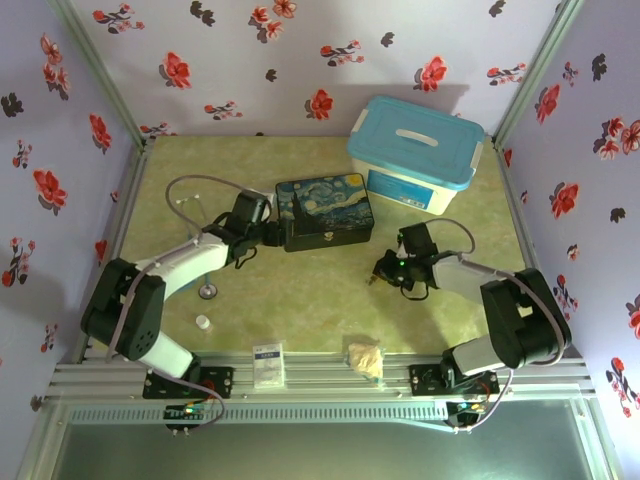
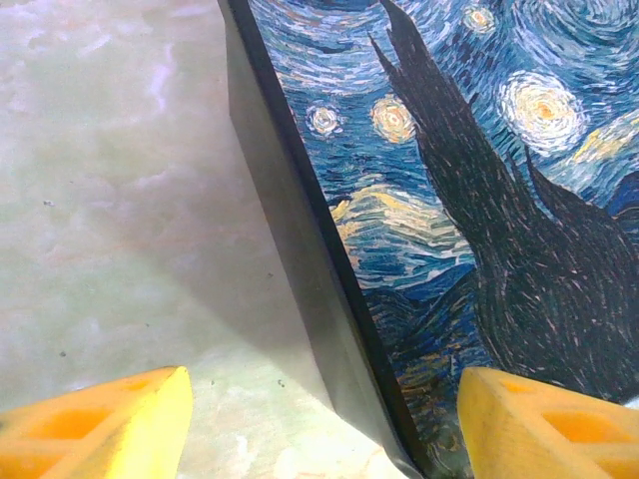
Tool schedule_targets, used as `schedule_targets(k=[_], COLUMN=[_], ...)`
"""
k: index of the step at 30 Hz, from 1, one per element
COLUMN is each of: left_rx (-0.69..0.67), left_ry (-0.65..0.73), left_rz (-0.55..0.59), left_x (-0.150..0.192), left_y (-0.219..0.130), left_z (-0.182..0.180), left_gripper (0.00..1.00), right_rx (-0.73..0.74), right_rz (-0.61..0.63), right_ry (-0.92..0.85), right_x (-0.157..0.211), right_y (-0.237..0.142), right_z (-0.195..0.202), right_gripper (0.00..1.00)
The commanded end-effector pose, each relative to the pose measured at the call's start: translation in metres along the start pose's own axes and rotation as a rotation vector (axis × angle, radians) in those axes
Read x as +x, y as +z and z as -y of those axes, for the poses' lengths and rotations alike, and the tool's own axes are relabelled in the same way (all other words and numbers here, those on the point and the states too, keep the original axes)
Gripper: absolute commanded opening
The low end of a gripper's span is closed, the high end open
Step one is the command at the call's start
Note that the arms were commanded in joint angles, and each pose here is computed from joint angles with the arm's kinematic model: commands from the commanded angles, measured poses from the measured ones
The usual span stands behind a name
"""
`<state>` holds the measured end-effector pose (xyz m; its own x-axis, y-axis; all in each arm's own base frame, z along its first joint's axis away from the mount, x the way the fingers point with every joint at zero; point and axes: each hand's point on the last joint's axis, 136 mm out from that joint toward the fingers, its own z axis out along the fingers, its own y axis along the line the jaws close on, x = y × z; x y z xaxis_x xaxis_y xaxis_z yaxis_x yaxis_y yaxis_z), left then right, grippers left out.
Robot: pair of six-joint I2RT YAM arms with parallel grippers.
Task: Unlock a padlock with a key
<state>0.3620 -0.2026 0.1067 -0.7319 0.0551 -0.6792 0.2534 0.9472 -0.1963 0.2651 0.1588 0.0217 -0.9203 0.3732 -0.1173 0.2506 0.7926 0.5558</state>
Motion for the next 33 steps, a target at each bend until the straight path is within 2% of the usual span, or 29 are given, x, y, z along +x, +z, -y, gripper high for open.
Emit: schedule_targets(k=[1,2,4,8,19,22,23,27,30,33], left_rx=[0.010,0.012,0.013,0.015,0.006,-0.001,-0.011,-0.073,-0.132,-0.216], left_ry=[-0.011,-0.011,-0.013,-0.013,-0.016,-0.028,-0.035,-0.075,-0.138,-0.167], left_rz=[0.002,0.006,0.009,0.009,0.026,0.069,0.099,0.225,0.264,0.286], left_x=[0.002,0.001,0.001,0.001,-0.001,-0.013,-0.020,-0.034,-0.030,-0.019], left_y=[-0.008,-0.009,-0.011,-0.012,-0.027,-0.046,-0.055,-0.091,-0.105,-0.111], left_z=[-0.002,-0.002,-0.001,-0.001,-0.005,-0.009,-0.013,-0.037,-0.067,-0.101], left_gripper=[0.71,0.71,0.72,0.72,0.73,0.75,0.78,0.98,1.00,1.00], right_rx=[0.281,0.301,0.307,0.310,0.415,0.379,0.368,0.411,0.506,0.571], right_rz=[-0.155,-0.144,-0.116,-0.103,0.063,0.204,0.275,0.539,0.678,0.760], right_ry=[0.024,0.021,0.015,0.021,-0.052,-0.103,-0.130,-0.253,-0.334,-0.333], right_x=[0.040,0.038,0.032,0.024,-0.016,-0.039,-0.049,-0.085,-0.101,-0.110], right_y=[-0.014,-0.017,-0.023,-0.026,-0.059,-0.085,-0.097,-0.152,-0.185,-0.202], right_z=[0.073,0.077,0.079,0.077,0.070,0.049,0.040,0.024,0.025,0.034], right_gripper=[0.15,0.16,0.28,0.40,0.41,0.51,0.57,0.97,0.98,0.99])
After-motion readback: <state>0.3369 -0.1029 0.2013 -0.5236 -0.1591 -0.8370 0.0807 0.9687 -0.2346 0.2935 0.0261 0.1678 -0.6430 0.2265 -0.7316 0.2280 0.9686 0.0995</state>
